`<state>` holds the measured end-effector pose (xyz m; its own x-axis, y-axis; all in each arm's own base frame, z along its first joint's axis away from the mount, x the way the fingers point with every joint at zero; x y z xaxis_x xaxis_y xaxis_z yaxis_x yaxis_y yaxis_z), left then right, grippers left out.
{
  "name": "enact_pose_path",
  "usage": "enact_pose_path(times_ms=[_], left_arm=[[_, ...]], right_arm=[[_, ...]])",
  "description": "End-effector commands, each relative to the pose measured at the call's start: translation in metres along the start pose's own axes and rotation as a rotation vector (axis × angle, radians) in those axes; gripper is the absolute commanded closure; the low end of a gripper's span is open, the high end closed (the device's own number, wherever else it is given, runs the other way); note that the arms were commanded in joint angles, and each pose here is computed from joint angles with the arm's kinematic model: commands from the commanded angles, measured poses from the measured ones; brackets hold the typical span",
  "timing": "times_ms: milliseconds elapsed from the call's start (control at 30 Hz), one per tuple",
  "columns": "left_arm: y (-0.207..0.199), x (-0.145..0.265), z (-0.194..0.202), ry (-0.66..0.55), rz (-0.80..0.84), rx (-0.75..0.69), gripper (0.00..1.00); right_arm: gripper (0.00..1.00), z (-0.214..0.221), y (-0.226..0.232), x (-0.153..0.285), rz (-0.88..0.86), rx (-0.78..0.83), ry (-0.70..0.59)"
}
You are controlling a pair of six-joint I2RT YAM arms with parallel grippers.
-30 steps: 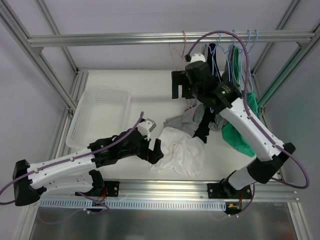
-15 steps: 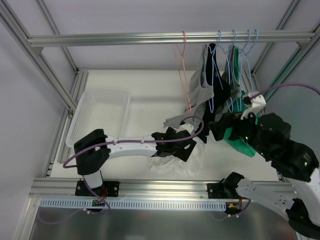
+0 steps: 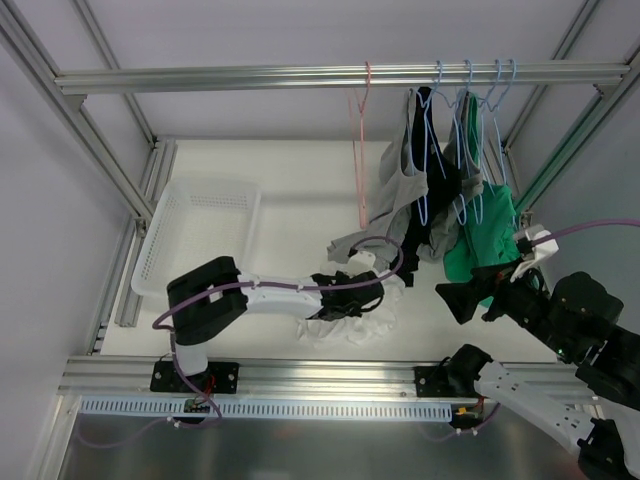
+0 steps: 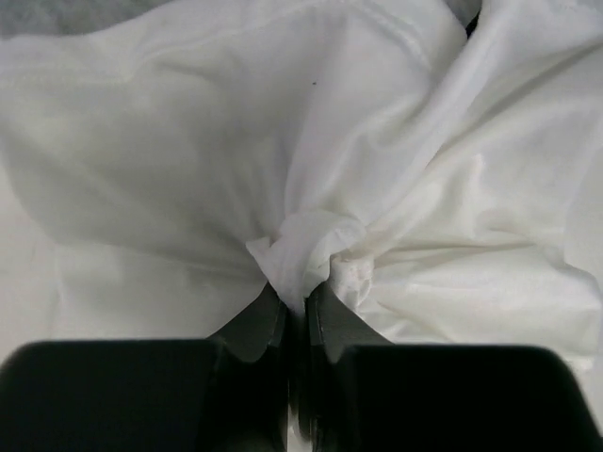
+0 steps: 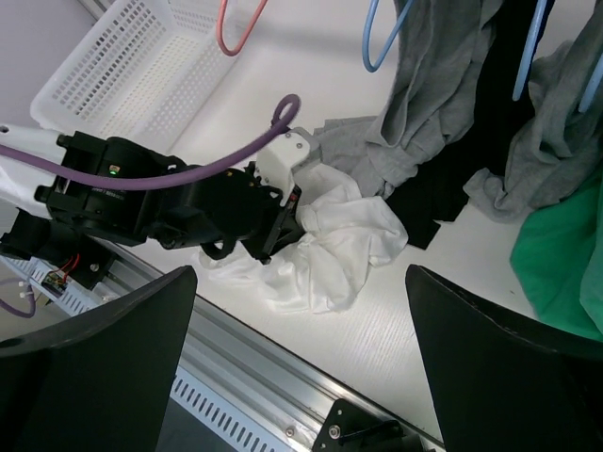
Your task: Remove the tank top from the hanger
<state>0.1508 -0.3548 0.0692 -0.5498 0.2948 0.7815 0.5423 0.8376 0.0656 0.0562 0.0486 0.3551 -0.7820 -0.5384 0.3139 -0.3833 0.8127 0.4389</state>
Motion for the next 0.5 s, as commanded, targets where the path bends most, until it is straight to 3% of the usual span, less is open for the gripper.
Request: enact_pose_path(times_ms=[0,67,300,467], left_arm=[[0.033,0.025,0.040,0.060,-0.098,0.080,1.00],[0.047,0.044,0.038,0.002,-0.118,0.138,1.00],[0.110,0.160,-0.009,-0.409,-0.088,0.311,1.00],[0.145,0.227,-0.045,-0.553,-0.180,0.310,1.00]], right_arm=[[0.00,0.002,0.005,0.003,-0.060,0.000,0.004],[0.01,0.002,0.004,0.006,-0.069,-0.003,-0.008],[0.00,0.011,0.002,0.002,-0.091,-0.023,-0.011],[0.01,0.015,0.002,0.001,-0.102,-0.033,-0.008]])
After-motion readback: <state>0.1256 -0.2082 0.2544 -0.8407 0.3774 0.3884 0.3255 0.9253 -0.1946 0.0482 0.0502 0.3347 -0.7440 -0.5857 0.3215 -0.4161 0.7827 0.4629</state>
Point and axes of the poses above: each gripper's point midway between its finger pads, its own x axis back along the fingers, its own y axis along the line the jaws close on, z = x × y, the point moved 7 cm from there along x, back along the fingers, and after that the axes turned 12 degrees about -x, right-handed, at the moved point
